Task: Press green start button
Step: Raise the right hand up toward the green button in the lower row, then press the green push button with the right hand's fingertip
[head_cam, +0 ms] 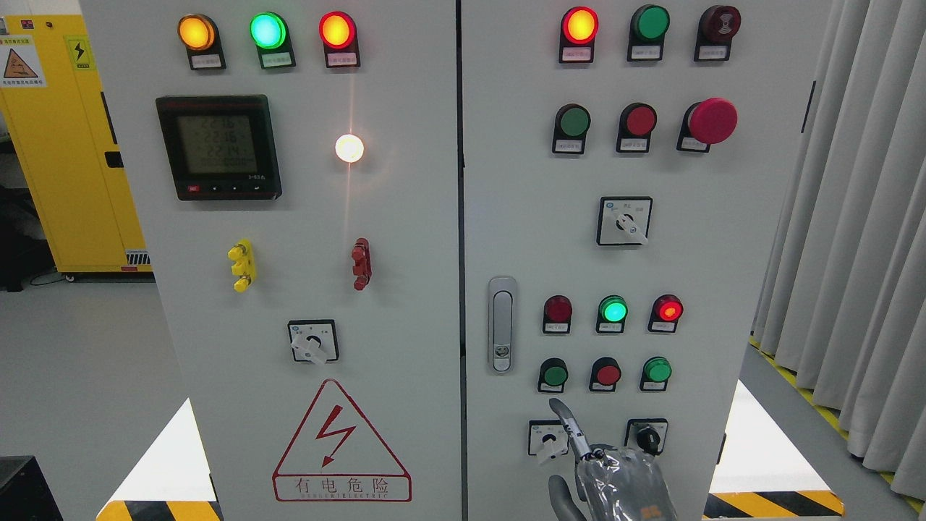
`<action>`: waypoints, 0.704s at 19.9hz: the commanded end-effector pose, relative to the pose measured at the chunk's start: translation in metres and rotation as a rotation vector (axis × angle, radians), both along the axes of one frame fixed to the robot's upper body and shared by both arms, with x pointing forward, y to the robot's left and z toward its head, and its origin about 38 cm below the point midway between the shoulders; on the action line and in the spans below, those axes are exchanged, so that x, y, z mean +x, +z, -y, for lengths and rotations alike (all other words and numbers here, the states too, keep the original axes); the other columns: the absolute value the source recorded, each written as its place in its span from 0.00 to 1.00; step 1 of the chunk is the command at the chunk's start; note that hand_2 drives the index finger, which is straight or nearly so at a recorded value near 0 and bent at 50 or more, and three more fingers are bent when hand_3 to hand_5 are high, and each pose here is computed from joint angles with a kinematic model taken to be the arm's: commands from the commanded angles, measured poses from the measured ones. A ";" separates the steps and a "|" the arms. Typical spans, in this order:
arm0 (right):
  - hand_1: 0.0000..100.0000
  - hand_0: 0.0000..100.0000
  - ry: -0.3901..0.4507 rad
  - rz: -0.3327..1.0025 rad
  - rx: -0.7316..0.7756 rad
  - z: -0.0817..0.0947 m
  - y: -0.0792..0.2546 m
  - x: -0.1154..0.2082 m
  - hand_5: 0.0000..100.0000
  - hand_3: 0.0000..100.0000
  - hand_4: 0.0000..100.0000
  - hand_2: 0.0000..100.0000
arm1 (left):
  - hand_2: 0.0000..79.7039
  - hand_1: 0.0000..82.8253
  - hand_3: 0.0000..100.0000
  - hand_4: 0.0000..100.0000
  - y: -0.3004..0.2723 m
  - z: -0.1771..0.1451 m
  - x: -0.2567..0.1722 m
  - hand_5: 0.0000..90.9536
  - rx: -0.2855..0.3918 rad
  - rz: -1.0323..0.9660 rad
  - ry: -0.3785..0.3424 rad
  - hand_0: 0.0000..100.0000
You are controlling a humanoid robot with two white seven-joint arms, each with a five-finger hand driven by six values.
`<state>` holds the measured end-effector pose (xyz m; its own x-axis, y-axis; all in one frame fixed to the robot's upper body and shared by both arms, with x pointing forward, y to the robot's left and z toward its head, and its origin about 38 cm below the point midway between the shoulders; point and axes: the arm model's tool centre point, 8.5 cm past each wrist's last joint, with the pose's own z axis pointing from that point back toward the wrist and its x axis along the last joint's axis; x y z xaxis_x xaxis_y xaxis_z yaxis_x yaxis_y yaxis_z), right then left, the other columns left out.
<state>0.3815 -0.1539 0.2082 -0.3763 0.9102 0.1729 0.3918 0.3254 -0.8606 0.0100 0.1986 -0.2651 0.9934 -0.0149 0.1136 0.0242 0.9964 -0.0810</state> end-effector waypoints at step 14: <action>0.93 0.66 -0.020 -0.011 -0.003 0.007 0.003 0.019 1.00 0.97 0.96 0.00 | 0.00 0.67 0.00 0.00 0.000 0.000 0.000 0.00 -0.001 0.000 0.000 0.12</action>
